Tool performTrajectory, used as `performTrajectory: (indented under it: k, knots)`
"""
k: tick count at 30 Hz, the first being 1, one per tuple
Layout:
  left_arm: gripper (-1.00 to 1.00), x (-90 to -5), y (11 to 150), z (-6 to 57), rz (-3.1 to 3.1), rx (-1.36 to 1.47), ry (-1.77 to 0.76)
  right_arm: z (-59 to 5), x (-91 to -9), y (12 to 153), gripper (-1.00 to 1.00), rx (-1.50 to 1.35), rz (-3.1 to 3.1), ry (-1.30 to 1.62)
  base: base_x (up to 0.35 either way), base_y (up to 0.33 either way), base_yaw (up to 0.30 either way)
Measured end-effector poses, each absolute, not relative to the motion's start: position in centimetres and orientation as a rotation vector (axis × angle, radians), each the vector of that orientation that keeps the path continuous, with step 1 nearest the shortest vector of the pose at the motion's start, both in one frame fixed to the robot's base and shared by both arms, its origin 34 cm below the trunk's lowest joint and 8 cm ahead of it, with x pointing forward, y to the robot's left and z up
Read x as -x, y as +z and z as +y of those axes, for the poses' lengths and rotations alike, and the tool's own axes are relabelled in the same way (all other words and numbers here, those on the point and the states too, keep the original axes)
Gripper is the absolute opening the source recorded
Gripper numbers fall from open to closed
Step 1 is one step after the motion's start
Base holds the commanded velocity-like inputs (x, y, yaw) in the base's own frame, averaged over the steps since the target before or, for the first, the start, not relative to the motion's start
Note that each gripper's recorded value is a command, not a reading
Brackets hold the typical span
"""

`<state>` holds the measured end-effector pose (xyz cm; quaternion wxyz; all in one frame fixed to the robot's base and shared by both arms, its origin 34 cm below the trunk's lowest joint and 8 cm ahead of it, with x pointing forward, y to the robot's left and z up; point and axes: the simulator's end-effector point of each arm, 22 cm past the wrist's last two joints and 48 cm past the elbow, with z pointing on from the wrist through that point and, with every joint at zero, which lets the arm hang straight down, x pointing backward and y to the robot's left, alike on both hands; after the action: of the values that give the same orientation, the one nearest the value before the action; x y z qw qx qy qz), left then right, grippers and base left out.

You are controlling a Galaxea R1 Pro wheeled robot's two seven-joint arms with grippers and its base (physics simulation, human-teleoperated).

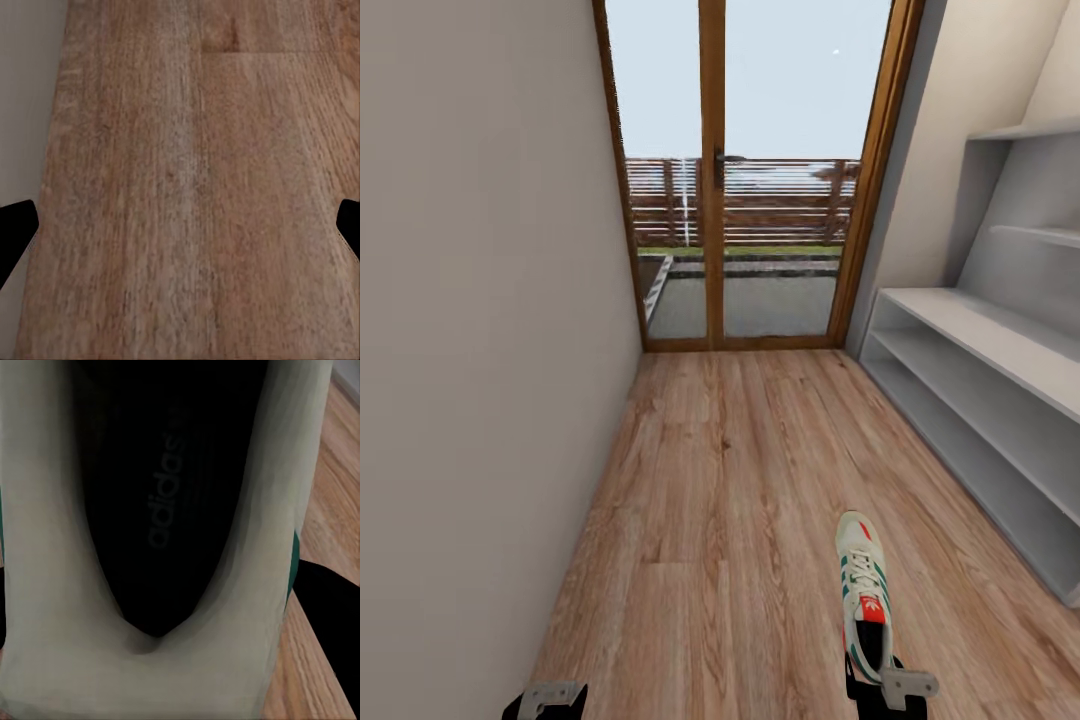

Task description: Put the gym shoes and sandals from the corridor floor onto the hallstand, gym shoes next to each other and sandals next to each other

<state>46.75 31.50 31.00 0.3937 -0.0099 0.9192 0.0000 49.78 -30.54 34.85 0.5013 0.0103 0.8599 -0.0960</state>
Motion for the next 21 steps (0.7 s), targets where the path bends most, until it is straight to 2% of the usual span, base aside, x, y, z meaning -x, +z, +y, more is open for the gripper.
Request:
performTrajectory:
  k: [21]
  knots:
    - [1.00, -46.83, 31.06, 31.53, 2.329, 0.027, 0.001, -30.61, -49.78, 34.87, -1.00, -0.029, 2.077, -0.235, 0.338, 0.000, 0.000]
